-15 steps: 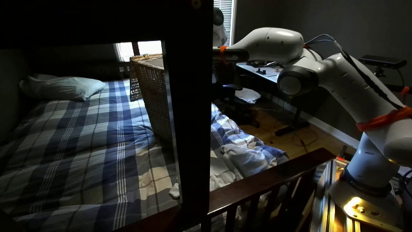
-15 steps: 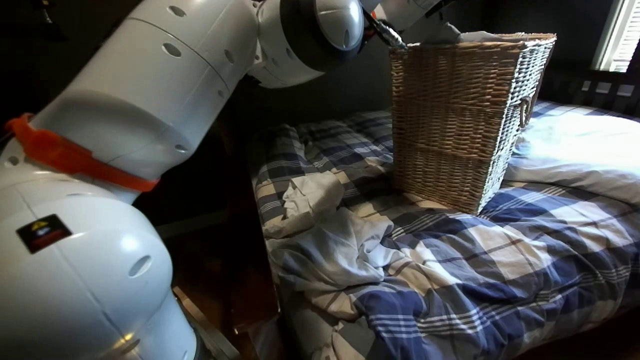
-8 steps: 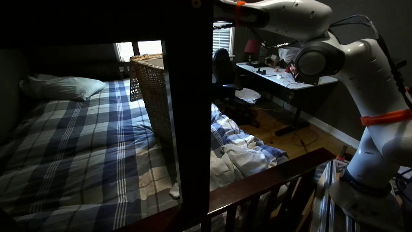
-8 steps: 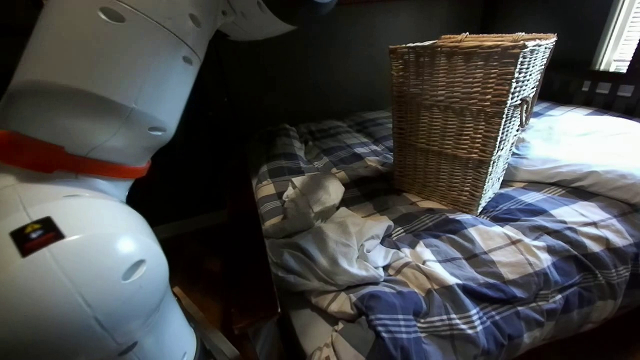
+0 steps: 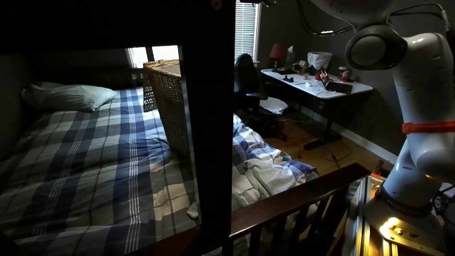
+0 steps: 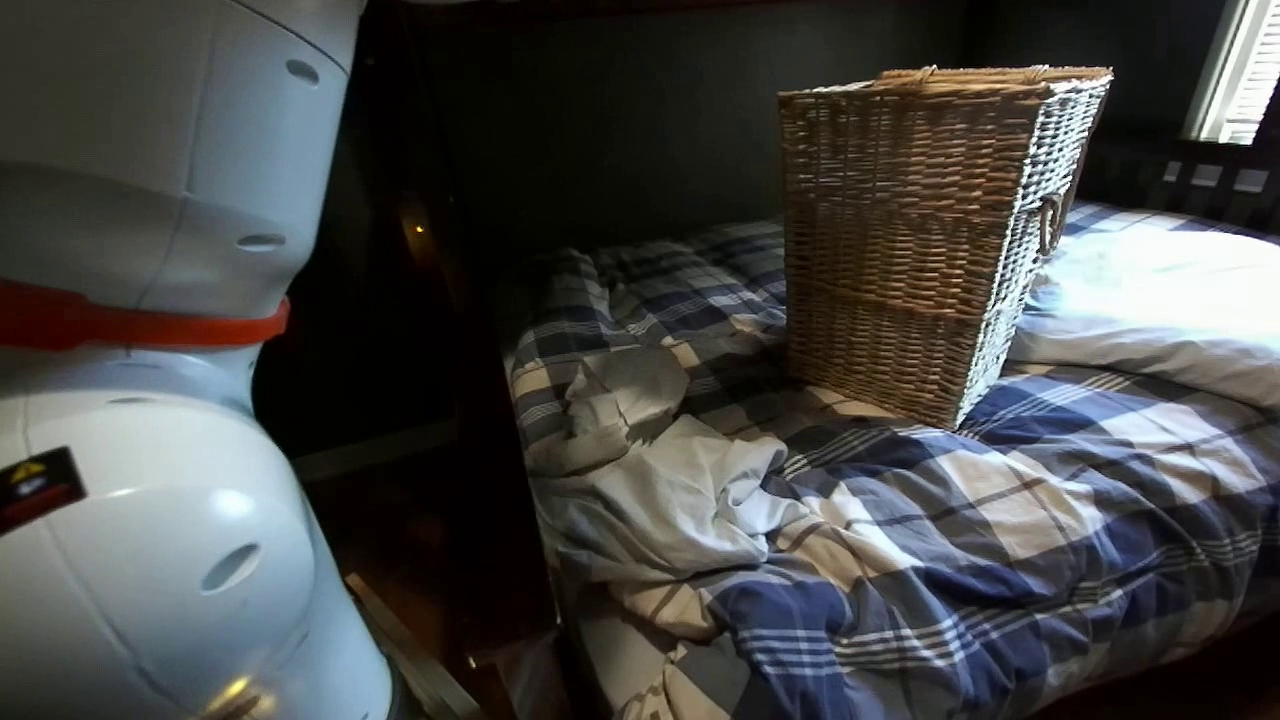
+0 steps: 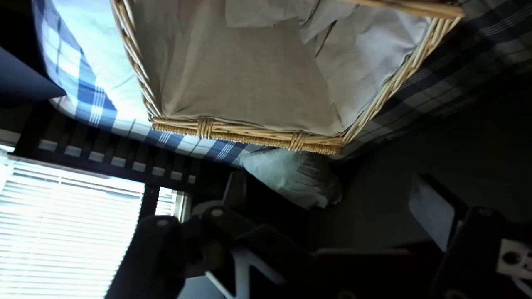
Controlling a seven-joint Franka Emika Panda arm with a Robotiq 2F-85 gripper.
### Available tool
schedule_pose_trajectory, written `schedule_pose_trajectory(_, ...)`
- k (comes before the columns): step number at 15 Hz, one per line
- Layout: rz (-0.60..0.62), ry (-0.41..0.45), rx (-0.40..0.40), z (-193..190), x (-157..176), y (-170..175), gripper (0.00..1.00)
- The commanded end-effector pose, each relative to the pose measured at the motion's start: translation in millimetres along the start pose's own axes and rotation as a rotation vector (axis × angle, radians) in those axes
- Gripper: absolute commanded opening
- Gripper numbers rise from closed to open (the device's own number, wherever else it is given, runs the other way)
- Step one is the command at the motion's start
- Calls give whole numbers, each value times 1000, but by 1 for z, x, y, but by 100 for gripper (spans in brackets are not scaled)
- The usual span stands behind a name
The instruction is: Put the grey cloth in the basket
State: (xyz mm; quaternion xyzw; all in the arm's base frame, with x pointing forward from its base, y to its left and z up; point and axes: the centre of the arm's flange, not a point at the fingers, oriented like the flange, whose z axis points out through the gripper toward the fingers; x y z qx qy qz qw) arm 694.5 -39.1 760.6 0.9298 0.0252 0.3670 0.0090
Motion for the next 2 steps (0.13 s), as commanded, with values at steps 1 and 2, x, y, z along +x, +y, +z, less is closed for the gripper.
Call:
schedule_pose_trajectory(1,7,-8,8,-2,-1,2,100)
schedule_pose_trajectory(2,10,-10,11,-2,-2,3,100)
